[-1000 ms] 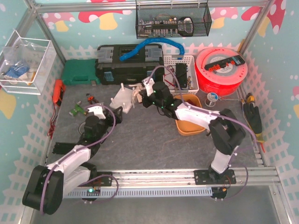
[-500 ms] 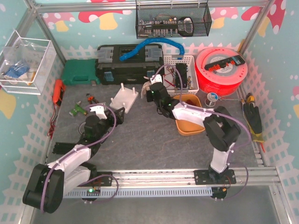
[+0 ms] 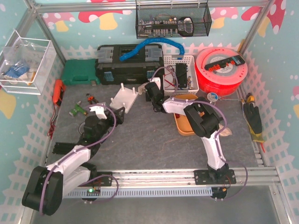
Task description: Install the large spring
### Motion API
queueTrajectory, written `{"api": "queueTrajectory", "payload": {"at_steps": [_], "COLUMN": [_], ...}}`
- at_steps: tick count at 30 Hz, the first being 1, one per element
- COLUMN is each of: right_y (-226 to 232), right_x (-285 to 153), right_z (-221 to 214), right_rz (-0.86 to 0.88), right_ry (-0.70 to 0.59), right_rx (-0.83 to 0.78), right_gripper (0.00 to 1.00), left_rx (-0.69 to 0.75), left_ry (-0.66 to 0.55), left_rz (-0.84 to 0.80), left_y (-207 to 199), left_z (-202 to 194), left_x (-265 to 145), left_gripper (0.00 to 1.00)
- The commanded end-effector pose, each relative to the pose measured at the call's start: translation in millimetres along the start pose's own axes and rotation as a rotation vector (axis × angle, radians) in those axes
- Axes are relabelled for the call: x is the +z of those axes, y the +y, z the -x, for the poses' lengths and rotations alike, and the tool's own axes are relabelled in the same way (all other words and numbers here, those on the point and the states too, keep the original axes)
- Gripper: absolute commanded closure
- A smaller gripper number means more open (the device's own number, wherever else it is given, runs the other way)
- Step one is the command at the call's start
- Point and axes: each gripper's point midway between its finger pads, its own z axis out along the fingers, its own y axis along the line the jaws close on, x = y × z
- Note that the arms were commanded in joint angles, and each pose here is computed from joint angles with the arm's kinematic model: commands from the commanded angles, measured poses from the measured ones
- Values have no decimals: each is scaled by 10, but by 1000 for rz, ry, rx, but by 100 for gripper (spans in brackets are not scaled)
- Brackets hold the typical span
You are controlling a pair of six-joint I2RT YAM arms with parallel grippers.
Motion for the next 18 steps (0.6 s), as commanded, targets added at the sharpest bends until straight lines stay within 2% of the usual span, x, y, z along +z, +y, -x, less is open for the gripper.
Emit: {"api": "queueTrajectory", "payload": {"at_steps": [1, 7, 18], "right_y": [-26, 25, 111], "right_x": [2, -215, -1038], "right_z": [36, 165, 247], "right_rz": [-15, 49, 283], "right_ry": [15, 17, 72], "right_rx": [41, 24, -76], "right_gripper": [71, 49, 29], "left_rx": [34, 43, 129], "left_ry": [-39, -32, 18], "left_rz": [-29, -36, -147], "left_y": [-109, -134, -480], "left_z": [135, 123, 28], "left_x": [-17, -6, 64], "left_gripper": [1, 1, 1]}}
